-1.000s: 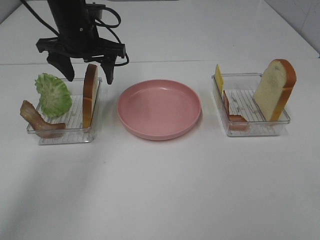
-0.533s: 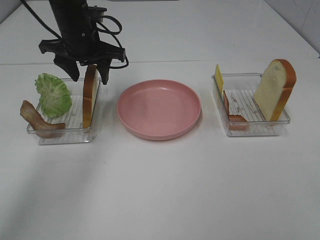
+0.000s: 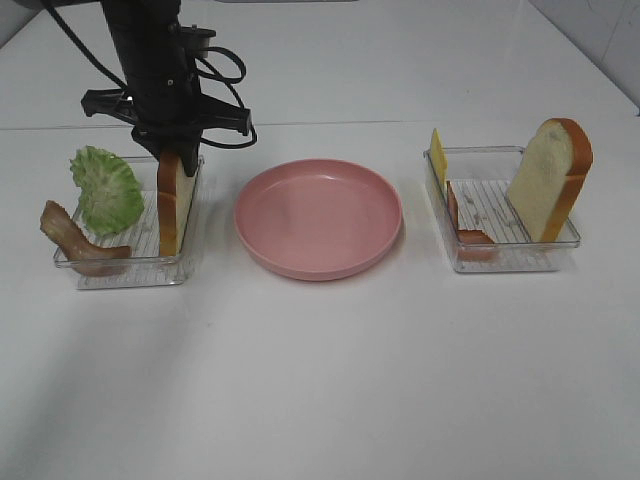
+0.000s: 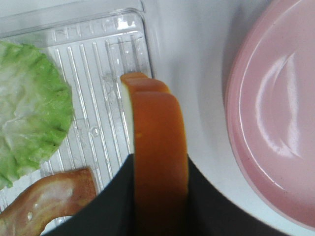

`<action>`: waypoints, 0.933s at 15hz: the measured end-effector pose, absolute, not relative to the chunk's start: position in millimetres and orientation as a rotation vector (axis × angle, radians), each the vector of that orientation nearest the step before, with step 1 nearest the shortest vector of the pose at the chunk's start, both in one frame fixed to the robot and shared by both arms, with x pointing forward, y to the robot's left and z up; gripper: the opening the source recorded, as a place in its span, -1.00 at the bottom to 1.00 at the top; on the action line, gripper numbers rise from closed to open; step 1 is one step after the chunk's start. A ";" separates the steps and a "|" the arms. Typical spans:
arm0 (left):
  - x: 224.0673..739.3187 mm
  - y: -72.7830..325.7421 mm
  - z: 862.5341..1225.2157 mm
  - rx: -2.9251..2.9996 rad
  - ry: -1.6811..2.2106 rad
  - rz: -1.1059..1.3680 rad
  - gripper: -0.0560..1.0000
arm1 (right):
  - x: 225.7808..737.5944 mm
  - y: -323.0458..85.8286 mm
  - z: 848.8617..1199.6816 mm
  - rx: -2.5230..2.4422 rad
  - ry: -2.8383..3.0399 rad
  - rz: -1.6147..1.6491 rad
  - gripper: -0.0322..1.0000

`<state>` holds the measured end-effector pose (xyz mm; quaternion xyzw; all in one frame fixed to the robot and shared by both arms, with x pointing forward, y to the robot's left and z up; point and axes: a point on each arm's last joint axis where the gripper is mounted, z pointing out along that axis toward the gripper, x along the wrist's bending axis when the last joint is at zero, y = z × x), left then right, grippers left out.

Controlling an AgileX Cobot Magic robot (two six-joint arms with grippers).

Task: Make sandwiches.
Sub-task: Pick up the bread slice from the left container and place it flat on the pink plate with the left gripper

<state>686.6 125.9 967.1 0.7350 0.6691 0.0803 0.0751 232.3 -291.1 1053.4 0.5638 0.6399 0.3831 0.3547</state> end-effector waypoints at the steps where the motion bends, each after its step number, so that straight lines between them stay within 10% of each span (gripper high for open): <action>1: 686.6 125.8 967.1 2.203 2.007 0.241 -0.50 | 232.3 -291.1 1053.4 1.457 1.654 0.990 0.57; 14: 686.0 122.5 1083.5 1.879 1.672 0.113 -0.50 | 232.3 -291.1 1053.4 1.457 1.654 0.990 0.57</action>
